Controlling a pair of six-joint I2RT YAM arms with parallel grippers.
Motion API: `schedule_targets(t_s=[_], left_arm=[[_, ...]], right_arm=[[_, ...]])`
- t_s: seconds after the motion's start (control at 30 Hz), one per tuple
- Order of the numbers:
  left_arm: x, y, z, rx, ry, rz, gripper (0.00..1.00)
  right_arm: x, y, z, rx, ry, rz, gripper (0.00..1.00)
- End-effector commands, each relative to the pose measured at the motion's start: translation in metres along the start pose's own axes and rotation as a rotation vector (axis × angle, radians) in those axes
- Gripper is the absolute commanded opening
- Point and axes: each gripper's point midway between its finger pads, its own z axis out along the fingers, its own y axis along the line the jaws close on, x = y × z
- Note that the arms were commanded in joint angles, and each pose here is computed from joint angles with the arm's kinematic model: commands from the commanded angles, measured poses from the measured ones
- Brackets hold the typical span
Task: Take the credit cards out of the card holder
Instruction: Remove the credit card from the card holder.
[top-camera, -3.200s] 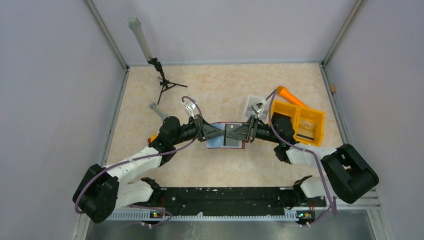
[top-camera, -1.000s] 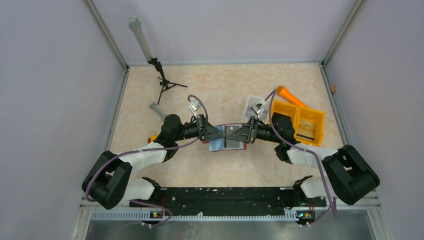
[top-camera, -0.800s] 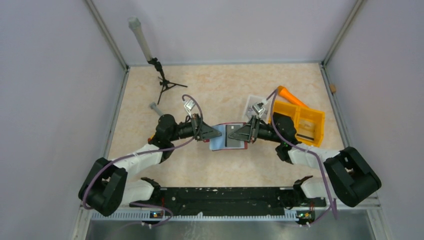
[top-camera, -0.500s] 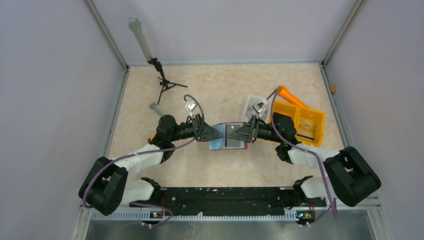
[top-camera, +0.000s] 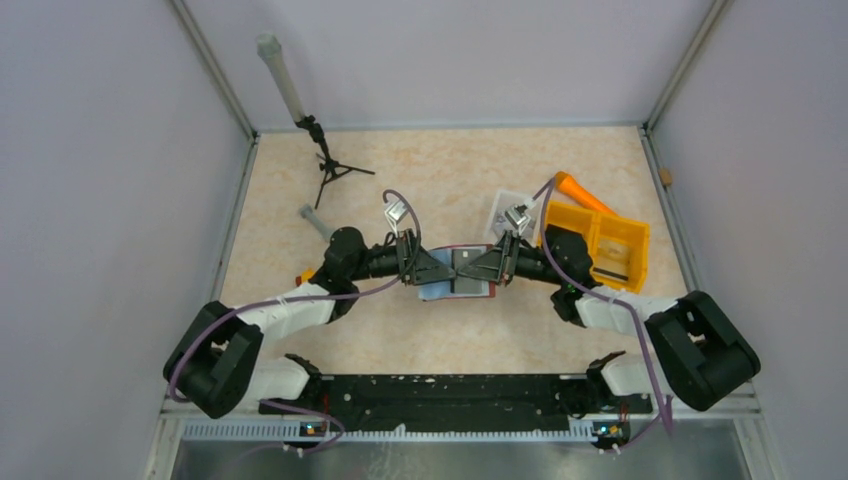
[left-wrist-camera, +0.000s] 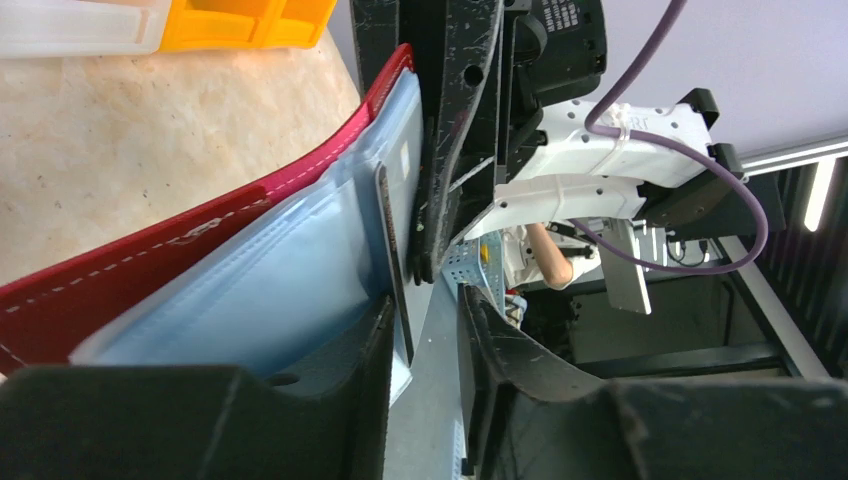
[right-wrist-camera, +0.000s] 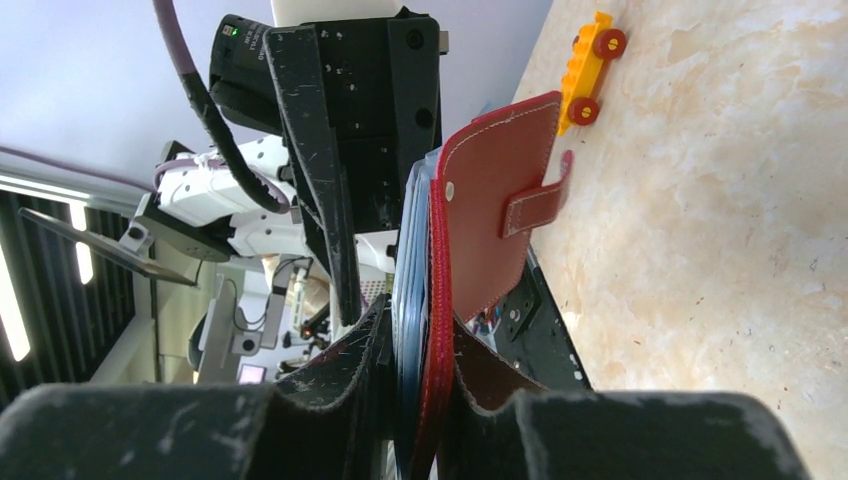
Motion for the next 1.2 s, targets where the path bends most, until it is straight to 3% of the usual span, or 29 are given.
schedule_targets(t_s=[0.0,0.23,0.47,1.17], left_arm=[[-0.006,-0.013,0.01,0.043,0.007,0.056,0.28],[-0.008,-0.004,0.013,0.011,-0.003,0.05,0.0],[-0.01,-0.002,0.005,0.006,-0.023,0.056,0.0],[-0.007,0.011,-0.017,-0.027,-0.042,0.058,0.0]], right_arm=[[-0.006,0.019,0.004,-0.068,-0.004,-0.075,0.17],[-0.006,0.022,0.005,-0.075,0.002,-0.077,0.17],[-0.006,0.021,0.003,-0.066,0.003,-0.083,0.28],[-0.009,0.02,-0.005,-0.06,-0.013,-0.079,0.19]])
